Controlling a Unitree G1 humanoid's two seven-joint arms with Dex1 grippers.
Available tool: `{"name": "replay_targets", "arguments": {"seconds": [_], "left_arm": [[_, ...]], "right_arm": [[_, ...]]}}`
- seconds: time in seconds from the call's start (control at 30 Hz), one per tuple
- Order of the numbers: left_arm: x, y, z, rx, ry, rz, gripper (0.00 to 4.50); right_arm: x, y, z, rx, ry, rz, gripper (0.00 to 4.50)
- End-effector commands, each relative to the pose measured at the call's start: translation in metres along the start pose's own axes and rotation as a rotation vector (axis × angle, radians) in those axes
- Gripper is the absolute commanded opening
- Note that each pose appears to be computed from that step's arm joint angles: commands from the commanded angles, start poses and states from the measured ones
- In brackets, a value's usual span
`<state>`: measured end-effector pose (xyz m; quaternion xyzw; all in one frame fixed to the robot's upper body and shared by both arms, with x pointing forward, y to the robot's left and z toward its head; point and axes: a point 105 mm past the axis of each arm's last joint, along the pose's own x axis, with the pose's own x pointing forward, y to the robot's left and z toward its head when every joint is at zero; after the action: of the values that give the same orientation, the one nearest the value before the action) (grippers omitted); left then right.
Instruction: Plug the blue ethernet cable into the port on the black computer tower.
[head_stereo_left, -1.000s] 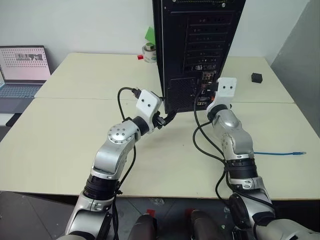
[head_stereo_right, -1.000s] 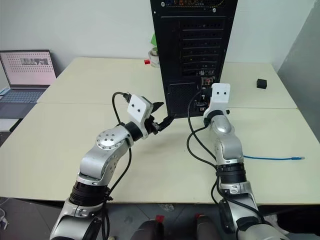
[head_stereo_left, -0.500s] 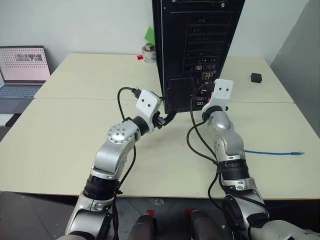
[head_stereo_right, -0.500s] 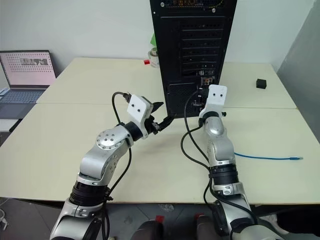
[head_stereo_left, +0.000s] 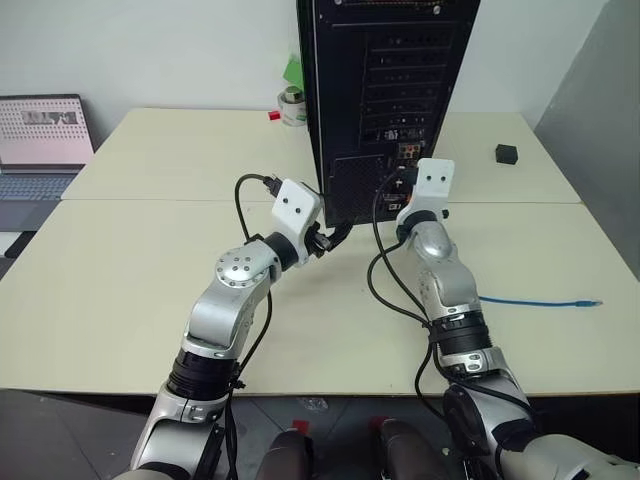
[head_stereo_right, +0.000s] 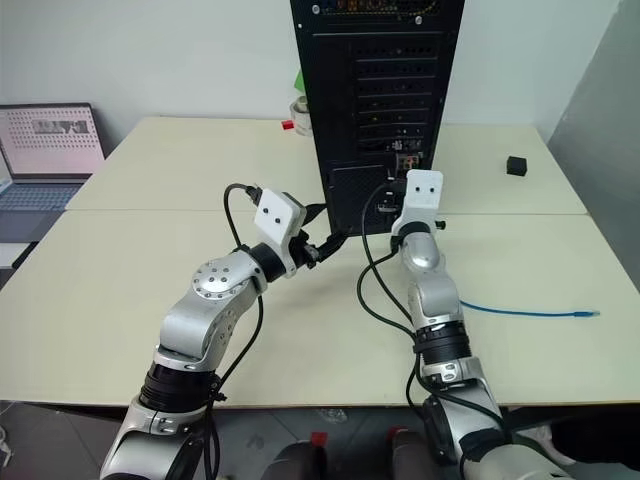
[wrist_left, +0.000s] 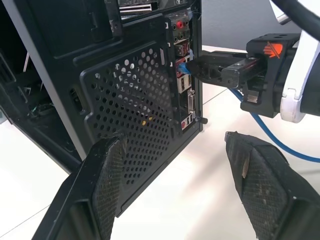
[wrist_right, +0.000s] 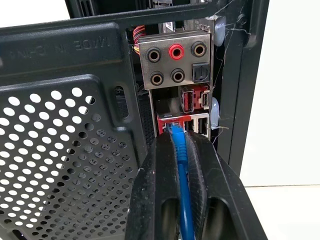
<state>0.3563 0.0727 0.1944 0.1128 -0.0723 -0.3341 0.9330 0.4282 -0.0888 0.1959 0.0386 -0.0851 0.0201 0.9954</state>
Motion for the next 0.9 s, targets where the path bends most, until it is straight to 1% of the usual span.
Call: {"name": "replay_targets", "arguments": {"seconds": [0.03,0.37,0.43,0.47,0.53,0.57,0.6,0.67,0.7,0.77,0.8,0.9], "left_arm": [[-0.001,-0.001,0.017,0.023,-0.057,0.005,3.31],[-0.001,-0.001,0.017,0.024,-0.057,0.009,3.31],[0.0,0.0,0.016,0.025,-0.056,0.011,3.37],[0.0,0.0,0.016,0.025,-0.056,0.011,3.37],[0.0,0.0,0.016,0.026,-0.056,0.012,3.37],[0.0,0.0,0.016,0.026,-0.056,0.013,3.37],[0.0,0.0,0.016,0.027,-0.056,0.012,3.37],[0.0,0.0,0.015,0.027,-0.055,0.013,3.37],[0.0,0.0,0.015,0.026,-0.054,0.013,3.37],[-0.001,0.002,0.015,0.028,-0.049,0.019,3.37],[-0.001,0.003,0.013,0.031,-0.037,0.022,3.37],[-0.001,0.009,0.009,0.044,-0.001,0.04,3.37]], "right_arm": [[0.005,0.002,0.02,-0.014,-0.064,0.001,0.0],[0.003,0.002,0.011,-0.013,-0.037,0.039,0.0],[0.002,0.001,0.008,-0.015,-0.021,0.046,0.68],[0.002,0.0,0.008,-0.017,-0.017,0.051,0.8],[0.001,-0.001,0.008,-0.021,-0.014,0.057,1.35],[0.0,-0.003,0.008,-0.023,-0.012,0.058,1.47],[-0.001,-0.005,0.007,-0.023,-0.01,0.057,1.75],[-0.004,-0.008,0.007,-0.022,-0.004,0.059,2.15],[-0.007,-0.01,0.008,-0.025,-0.004,0.068,2.55],[-0.012,-0.012,0.01,-0.037,-0.007,0.097,2.92],[-0.015,-0.013,0.013,-0.047,-0.011,0.12,3.29],[-0.026,-0.017,0.022,-0.081,-0.016,0.219,3.91]]}}
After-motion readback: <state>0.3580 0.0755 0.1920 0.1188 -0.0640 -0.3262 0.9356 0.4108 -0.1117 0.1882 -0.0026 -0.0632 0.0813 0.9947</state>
